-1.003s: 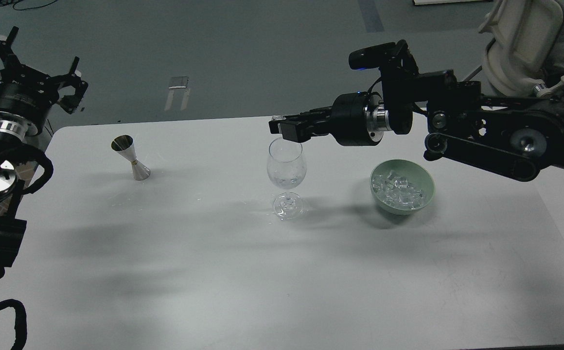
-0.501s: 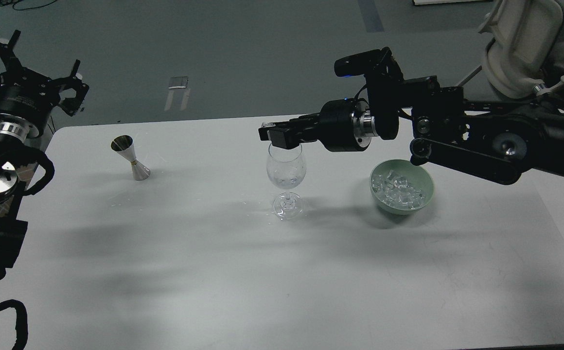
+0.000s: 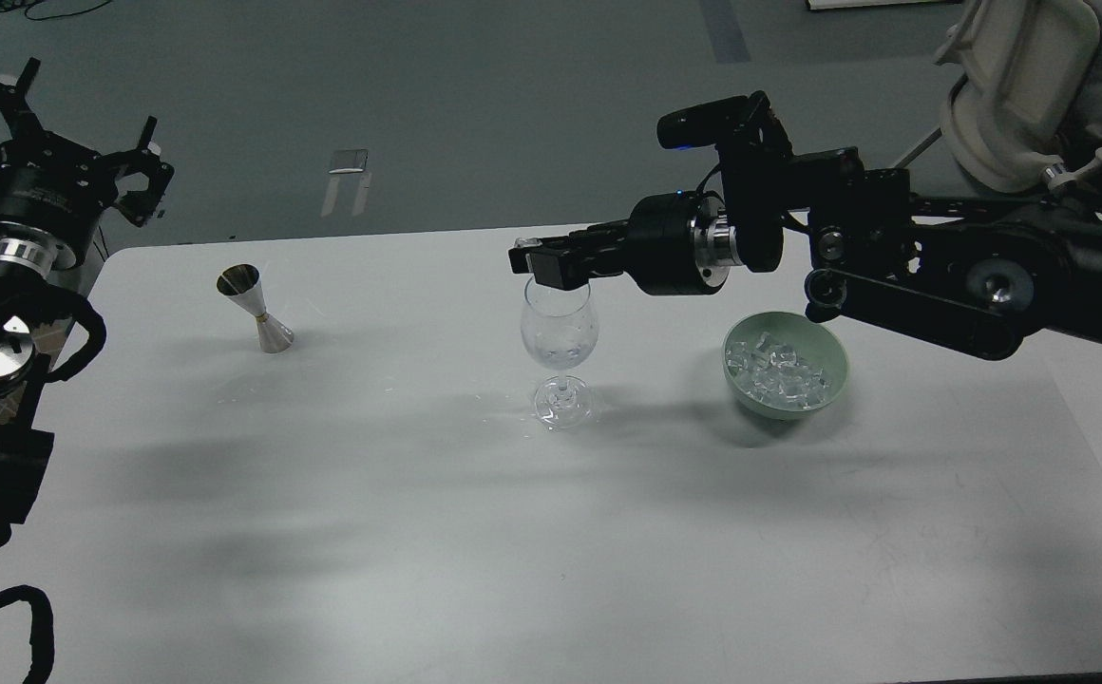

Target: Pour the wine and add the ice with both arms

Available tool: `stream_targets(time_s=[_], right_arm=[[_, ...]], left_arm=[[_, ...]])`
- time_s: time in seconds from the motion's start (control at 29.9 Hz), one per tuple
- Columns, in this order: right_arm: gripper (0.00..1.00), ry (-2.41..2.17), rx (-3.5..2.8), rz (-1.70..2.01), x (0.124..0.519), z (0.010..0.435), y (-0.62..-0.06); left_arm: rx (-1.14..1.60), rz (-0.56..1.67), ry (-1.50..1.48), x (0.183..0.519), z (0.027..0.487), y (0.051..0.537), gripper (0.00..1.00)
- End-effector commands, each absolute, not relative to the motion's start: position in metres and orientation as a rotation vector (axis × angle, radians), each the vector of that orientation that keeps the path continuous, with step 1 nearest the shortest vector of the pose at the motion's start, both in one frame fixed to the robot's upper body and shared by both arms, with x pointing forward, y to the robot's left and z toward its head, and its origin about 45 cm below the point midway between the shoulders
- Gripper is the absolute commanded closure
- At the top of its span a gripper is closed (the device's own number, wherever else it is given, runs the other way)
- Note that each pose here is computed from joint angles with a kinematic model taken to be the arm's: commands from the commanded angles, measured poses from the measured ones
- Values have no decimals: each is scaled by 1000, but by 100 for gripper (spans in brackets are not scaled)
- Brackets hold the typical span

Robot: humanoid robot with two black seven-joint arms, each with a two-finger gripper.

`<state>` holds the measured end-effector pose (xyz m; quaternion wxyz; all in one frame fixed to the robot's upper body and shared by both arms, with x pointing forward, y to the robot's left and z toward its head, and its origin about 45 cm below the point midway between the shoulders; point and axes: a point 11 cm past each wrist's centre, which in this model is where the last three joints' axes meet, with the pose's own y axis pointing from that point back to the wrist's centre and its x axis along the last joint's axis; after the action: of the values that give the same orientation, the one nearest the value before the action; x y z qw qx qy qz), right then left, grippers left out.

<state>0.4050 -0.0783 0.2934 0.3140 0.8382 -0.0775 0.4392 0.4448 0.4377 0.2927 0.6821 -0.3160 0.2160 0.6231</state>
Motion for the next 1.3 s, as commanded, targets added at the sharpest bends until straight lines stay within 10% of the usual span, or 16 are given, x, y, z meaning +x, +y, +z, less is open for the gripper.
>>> stream_targets(time_s=[0.0, 1.27], right_arm=[[82, -204, 2210, 1158, 405, 293, -78], [59, -230, 2202, 1144, 410, 294, -88]], left_arm=[[-711, 1397, 486, 445, 293, 437, 2], [-709, 1391, 481, 445, 294, 437, 2]])
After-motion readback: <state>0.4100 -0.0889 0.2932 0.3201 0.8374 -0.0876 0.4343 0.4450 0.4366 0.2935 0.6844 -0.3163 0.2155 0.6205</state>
